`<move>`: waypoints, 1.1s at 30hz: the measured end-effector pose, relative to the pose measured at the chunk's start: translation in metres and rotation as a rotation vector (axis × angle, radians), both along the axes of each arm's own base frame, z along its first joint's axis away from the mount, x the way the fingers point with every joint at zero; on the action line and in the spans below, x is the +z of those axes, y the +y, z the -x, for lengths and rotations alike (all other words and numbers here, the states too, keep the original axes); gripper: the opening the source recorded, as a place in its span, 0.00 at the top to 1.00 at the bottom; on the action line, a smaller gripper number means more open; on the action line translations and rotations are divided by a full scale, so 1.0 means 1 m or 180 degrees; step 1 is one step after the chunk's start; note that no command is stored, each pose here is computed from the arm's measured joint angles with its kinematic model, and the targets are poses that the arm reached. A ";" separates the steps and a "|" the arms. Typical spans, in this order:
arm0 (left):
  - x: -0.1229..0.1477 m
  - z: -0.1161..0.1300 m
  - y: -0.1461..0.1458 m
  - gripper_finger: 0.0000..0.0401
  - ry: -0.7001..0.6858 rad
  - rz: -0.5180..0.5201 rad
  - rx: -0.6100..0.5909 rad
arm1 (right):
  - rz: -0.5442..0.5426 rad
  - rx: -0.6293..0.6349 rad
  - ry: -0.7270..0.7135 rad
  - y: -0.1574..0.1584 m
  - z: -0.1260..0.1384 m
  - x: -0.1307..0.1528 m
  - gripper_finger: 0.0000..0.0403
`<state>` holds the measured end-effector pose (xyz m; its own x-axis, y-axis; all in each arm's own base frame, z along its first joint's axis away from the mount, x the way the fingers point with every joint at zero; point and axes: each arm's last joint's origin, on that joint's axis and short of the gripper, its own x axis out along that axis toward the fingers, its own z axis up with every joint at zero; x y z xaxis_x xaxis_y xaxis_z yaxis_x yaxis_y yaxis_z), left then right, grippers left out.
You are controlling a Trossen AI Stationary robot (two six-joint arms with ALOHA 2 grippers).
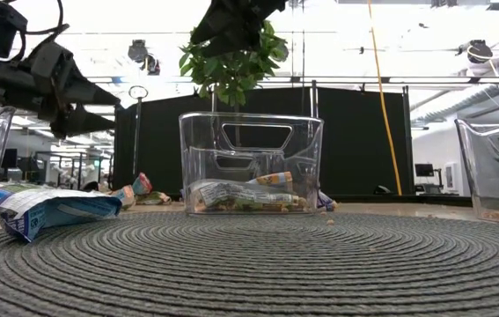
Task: Pick and place Granola Bars by type
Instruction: Put the top red granola bar into the right transparent bin
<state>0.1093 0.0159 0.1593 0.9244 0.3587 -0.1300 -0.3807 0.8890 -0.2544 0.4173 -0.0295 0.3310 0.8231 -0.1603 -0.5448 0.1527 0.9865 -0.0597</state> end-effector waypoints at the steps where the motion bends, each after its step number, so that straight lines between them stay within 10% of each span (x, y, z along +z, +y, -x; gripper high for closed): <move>1: 0.004 0.000 0.000 0.06 -0.0034 -0.0013 -0.0029 | -0.0025 -0.0010 -0.0013 0.000 0.001 0.001 0.38; 17: 0.101 0.000 0.003 0.06 0.0220 -0.0296 0.0271 | 0.0281 -0.0033 -0.0746 0.015 0.051 0.079 0.38; 33: 0.163 -0.040 0.027 0.06 0.0438 0.0815 0.1319 | 0.0343 -0.0008 -0.1615 0.020 0.156 0.165 0.38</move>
